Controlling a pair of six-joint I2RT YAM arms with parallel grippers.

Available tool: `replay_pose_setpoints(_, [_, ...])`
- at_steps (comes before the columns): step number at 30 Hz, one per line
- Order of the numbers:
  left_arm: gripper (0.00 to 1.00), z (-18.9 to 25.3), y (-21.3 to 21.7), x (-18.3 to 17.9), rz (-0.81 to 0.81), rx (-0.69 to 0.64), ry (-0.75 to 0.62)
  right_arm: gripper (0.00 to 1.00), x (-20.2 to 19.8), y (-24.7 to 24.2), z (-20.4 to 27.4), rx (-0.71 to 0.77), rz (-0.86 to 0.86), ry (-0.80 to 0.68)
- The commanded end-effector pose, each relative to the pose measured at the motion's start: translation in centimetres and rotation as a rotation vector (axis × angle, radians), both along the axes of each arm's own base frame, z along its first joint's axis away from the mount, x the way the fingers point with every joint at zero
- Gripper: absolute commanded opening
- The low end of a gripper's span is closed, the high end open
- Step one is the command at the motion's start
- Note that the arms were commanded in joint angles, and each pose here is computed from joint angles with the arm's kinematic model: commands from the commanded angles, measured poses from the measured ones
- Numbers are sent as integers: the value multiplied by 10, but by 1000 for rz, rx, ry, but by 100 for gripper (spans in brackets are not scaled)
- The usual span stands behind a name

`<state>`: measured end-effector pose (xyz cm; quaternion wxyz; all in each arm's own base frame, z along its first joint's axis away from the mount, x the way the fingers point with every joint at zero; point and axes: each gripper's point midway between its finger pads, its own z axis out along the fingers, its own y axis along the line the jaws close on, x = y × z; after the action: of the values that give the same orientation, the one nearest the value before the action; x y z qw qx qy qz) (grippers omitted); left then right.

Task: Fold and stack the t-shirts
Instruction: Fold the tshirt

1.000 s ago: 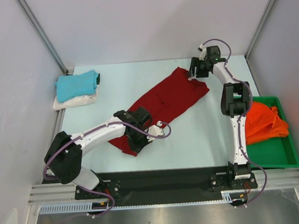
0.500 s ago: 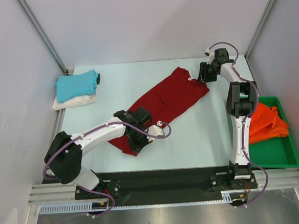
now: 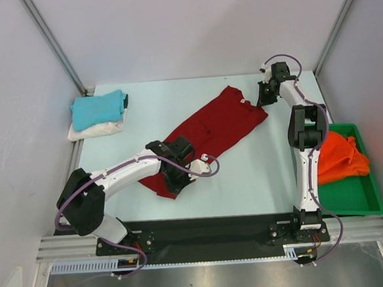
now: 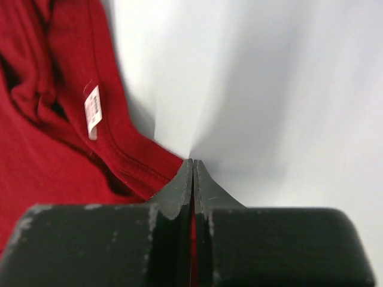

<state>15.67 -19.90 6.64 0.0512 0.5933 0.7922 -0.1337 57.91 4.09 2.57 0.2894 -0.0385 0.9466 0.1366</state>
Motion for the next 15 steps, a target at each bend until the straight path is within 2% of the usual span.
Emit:
replay_pose_setpoints(1, [8, 16, -18, 9, -7, -64, -33, 0, 18, -16, 4, -57, -45, -42])
replay_pose_setpoints(4, [8, 15, -18, 9, -6, -62, -33, 0, 23, -19, 16, -48, -62, -66])
replay_pose_setpoints(5, [8, 15, -17, 9, -6, -60, -32, 4, 22, -16, 18, -28, -50, -65])
replay_pose_setpoints(6, [8, 14, -16, 8, -6, -59, -31, 26, 21, -15, 25, -14, -43, -75])
replay_pose_setpoints(7, [8, 14, -17, 8, -7, -61, -31, 36, 20, -15, 29, 2, -37, -78])
replay_pose_setpoints(9, [8, 13, -17, 8, -4, -61, -28, 46, 15, -14, 32, 22, -25, -72])
replay_pose_setpoints(15, [9, 15, -21, 9, -6, -75, -26, 46, -2, -18, 24, 39, -6, -27])
